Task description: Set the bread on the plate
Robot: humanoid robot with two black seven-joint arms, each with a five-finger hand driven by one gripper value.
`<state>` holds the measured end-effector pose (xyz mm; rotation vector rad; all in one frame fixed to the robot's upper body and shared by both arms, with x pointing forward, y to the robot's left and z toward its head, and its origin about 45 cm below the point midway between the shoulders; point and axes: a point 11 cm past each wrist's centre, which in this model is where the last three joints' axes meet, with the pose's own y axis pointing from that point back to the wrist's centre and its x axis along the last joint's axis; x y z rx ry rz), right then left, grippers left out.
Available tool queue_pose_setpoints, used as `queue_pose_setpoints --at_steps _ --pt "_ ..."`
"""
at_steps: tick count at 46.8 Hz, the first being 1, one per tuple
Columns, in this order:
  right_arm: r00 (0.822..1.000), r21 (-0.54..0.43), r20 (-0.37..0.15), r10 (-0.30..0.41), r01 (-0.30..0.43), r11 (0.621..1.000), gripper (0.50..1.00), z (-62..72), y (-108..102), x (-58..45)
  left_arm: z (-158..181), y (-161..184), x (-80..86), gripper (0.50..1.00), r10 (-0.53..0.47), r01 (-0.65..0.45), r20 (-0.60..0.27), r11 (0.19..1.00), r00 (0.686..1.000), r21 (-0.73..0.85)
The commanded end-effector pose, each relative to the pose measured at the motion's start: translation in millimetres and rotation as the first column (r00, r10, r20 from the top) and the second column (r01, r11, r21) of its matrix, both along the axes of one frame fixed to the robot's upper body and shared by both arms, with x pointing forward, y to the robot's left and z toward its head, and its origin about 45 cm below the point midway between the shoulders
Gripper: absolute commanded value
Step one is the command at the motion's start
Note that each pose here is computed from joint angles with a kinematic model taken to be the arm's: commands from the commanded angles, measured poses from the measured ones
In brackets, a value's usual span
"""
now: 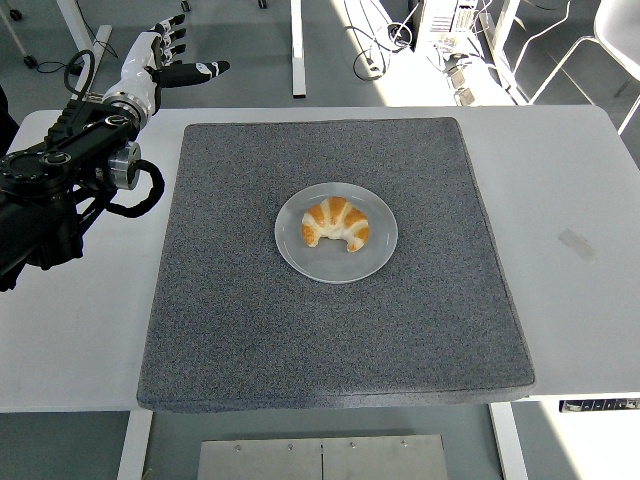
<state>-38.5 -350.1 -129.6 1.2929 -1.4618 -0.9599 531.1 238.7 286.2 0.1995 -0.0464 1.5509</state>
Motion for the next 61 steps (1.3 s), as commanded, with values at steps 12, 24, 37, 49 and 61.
queue_pose_setpoints --at_steps 12,24,37,49,61 --pt "1.0 0.0 0.002 0.0 0.0 1.0 1.0 0.0 0 0.9 -3 21 -1.7 0.907 0.09 -0.087 0.0 0.955 0.996 -0.283" --pt "1.0 0.0 0.0 0.0 0.0 1.0 1.0 0.0 0 0.0 1 25 -0.7 0.905 0.108 -0.101 0.005 0.94 0.994 -0.326" --pt "1.0 0.0 -0.001 0.0 0.0 1.0 1.0 0.0 0 -0.9 -3 14 -1.2 0.907 0.098 -0.093 -0.005 0.929 0.995 -0.358" --pt "1.0 0.012 0.001 -0.001 0.001 1.0 1.0 -0.5 3 0.3 -7 15 -2.5 0.907 0.102 -0.099 -0.012 0.927 0.995 -0.363" --pt "1.0 0.012 0.003 -0.001 0.0 1.0 1.0 -0.5 3 1.2 -5 16 -2.4 0.907 0.105 -0.098 -0.001 0.926 0.995 -0.365"
